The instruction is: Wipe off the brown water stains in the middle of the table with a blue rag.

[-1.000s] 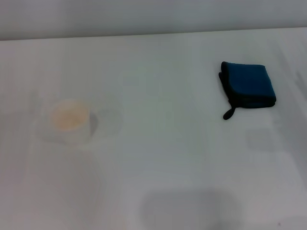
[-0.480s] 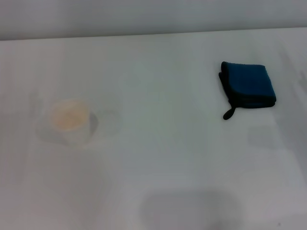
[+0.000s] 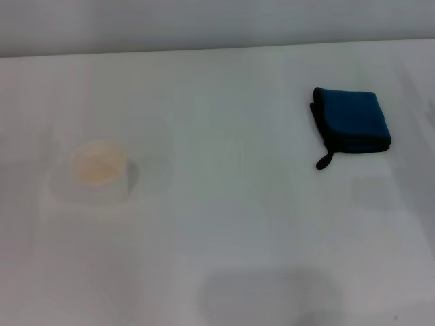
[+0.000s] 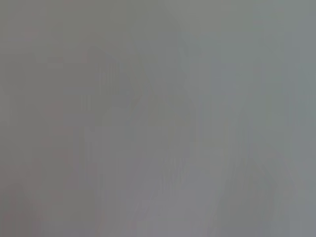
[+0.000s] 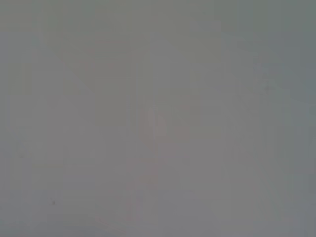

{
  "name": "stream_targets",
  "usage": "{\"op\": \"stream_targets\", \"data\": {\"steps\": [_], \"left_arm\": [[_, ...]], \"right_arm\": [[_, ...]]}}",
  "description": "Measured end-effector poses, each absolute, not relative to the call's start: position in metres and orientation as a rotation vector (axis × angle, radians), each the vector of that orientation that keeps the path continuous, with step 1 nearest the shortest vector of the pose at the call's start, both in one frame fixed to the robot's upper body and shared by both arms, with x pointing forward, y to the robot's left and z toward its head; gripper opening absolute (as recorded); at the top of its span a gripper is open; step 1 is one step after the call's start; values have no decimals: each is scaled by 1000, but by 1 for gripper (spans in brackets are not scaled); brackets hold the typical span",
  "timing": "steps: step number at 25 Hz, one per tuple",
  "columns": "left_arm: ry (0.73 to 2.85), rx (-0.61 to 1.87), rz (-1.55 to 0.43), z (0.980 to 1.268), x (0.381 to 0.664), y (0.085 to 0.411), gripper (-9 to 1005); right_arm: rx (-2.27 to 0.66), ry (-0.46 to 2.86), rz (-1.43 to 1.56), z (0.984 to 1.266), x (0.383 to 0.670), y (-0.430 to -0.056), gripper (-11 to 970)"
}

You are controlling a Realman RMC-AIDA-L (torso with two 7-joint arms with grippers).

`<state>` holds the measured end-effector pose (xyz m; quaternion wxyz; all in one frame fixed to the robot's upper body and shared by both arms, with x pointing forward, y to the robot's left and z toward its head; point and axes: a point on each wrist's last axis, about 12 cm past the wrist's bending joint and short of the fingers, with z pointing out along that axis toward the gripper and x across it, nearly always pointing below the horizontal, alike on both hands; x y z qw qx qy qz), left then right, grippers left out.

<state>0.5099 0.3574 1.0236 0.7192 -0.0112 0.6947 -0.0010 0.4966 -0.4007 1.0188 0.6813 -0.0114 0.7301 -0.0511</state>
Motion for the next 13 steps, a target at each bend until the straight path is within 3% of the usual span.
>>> {"op": "stream_targets", "data": {"steps": [13], "left_arm": [[1534, -25, 10, 1022, 506, 359, 872]], "right_arm": [[-26, 1630, -116, 1020, 498, -401, 876]]}}
